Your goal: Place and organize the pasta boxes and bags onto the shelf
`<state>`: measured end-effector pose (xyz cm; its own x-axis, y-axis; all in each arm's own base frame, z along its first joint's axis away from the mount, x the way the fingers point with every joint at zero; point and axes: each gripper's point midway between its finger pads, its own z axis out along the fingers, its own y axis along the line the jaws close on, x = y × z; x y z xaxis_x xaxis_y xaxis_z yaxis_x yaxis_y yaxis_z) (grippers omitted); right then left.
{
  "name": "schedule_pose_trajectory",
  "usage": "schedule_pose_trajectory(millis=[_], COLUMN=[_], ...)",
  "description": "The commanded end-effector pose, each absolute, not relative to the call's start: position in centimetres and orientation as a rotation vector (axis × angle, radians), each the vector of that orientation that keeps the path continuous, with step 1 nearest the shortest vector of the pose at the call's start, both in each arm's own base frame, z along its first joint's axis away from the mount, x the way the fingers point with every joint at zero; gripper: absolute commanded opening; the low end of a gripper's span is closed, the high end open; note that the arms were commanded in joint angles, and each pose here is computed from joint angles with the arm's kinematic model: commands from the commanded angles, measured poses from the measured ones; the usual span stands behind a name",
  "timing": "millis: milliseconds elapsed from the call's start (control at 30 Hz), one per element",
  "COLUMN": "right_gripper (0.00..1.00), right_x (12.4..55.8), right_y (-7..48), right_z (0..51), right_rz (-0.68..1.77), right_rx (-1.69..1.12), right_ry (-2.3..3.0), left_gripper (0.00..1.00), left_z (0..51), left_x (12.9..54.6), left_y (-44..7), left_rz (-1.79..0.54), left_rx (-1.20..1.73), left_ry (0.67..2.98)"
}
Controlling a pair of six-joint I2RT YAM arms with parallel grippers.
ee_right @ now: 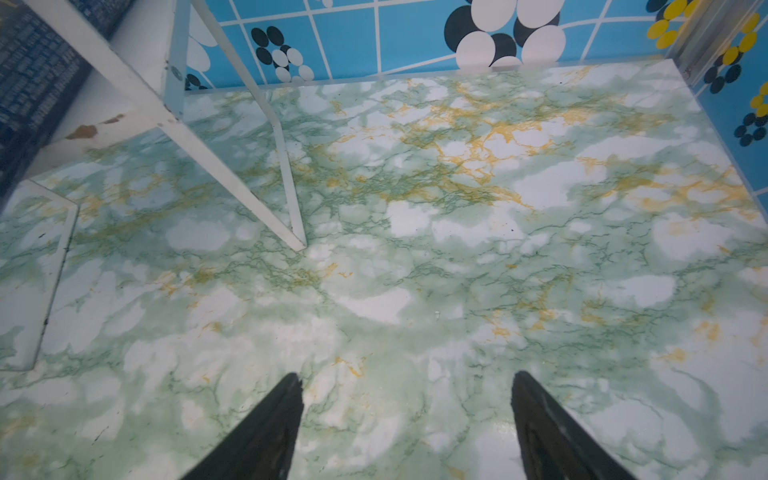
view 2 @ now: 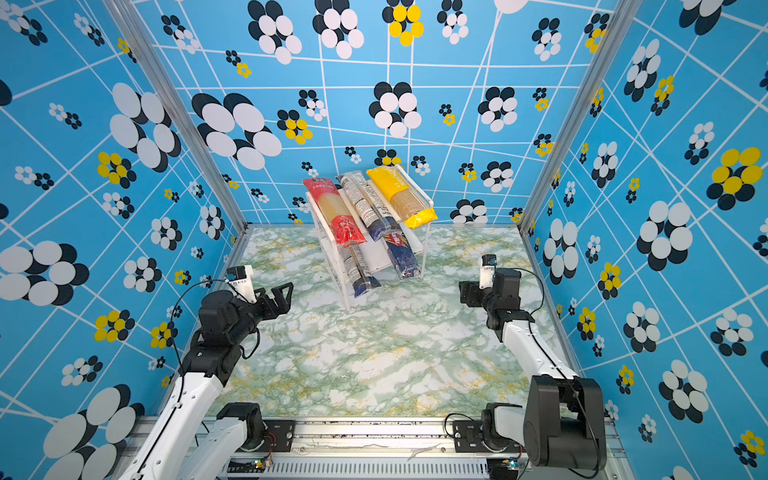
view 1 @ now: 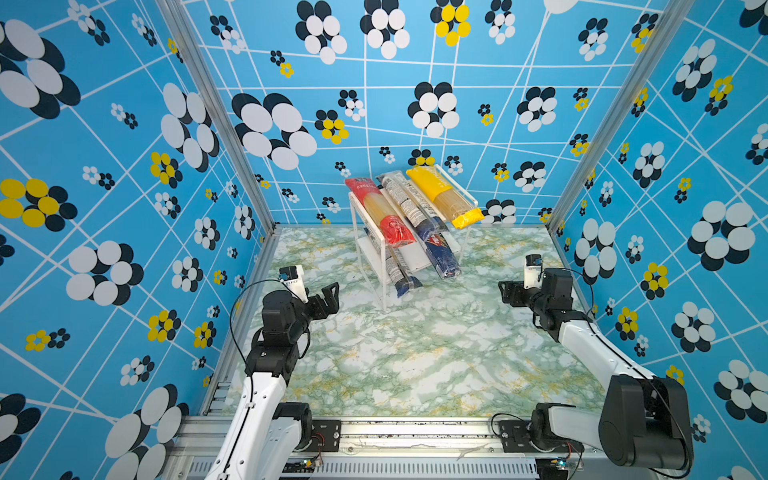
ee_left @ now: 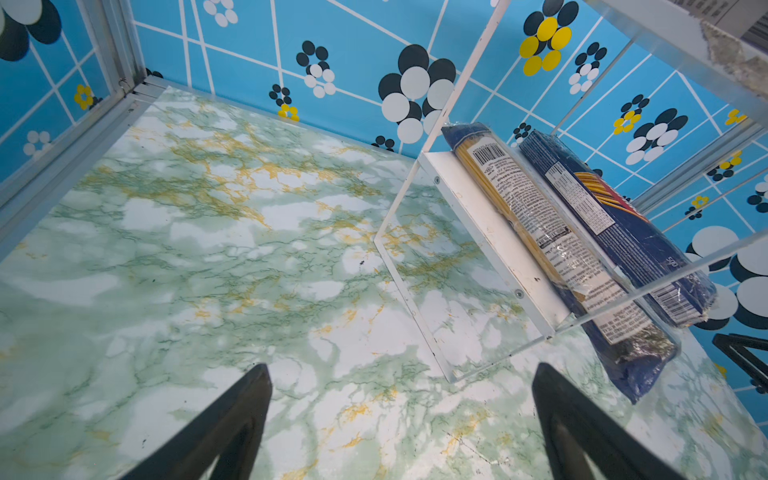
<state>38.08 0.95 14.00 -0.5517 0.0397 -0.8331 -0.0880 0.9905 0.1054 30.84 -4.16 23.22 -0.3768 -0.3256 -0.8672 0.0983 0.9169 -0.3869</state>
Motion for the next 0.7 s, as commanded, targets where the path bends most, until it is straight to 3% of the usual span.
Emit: schedule_pose_trajectory(millis=[0, 667], right_gripper=[0.81, 0.82], right_x=[39.2, 39.8], right_y=[-0.8, -1.7], right_z=[14.1, 11.5], right_rz=[0.101, 0.074], right_rx=[0.054, 0.098], right_ry=[2.068, 2.043], left_gripper=[0.99, 0.99], left_z=[23.2, 20.3], left_x=[31.3, 31.9], left_y=[-2.9, -0.1], left_rz=[-0.365, -0.199], left_rx=[-0.162, -0.197], left_ry=[1.876, 1.807])
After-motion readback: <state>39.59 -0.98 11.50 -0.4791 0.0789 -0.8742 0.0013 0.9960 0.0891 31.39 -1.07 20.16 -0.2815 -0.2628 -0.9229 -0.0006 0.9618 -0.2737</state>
